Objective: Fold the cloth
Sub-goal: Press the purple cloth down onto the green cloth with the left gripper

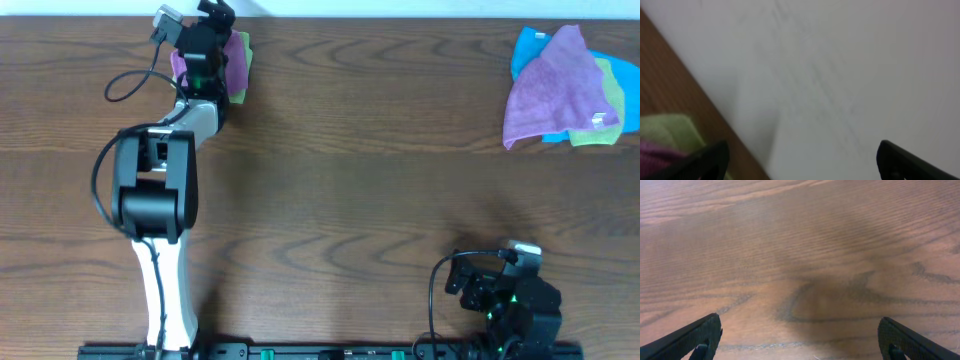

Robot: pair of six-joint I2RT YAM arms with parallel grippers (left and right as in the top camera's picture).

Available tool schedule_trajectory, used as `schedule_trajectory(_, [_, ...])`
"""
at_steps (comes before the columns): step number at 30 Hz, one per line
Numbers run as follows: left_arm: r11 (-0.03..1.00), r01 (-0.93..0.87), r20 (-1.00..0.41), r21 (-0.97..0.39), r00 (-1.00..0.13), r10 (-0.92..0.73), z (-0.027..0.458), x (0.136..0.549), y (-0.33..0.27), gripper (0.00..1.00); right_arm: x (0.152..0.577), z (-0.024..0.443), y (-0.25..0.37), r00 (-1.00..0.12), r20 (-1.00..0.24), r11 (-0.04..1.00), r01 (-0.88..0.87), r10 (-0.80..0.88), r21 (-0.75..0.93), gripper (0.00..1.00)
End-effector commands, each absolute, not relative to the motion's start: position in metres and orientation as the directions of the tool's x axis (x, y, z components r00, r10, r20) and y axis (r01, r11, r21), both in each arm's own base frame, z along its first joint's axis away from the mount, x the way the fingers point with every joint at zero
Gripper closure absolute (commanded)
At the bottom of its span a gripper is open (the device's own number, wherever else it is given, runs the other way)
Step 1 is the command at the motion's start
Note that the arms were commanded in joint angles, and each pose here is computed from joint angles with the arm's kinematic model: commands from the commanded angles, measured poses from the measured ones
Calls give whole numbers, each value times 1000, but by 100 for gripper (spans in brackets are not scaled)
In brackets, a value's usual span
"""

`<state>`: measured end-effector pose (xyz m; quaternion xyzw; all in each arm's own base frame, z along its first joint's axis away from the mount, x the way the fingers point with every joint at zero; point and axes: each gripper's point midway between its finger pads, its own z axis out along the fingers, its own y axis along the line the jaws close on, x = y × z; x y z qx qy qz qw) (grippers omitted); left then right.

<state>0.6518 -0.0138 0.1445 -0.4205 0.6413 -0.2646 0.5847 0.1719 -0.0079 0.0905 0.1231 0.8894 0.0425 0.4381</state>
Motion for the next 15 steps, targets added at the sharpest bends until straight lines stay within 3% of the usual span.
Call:
schedule_trajectory(1, [478, -245, -501, -844, 37, -865, 205, 633, -36, 5, 172, 89, -11, -580, -770, 962, 200, 268, 184, 1])
schedule_trajectory(6, [396, -459, -422, -795, -50, -905, 211, 577, -57, 5, 172, 89, -11, -580, -770, 962, 200, 268, 184, 1])
schedule_trajectory(10, [212, -723, -358, -658, 53, -932, 169, 517, -32, 5, 172, 89, -11, -580, -770, 962, 200, 267, 184, 1])
schedule_trajectory(15, [11, -861, -319, -508, 177, -931, 124, 469, -13, 5, 172, 89, -11, -580, -770, 962, 200, 268, 184, 1])
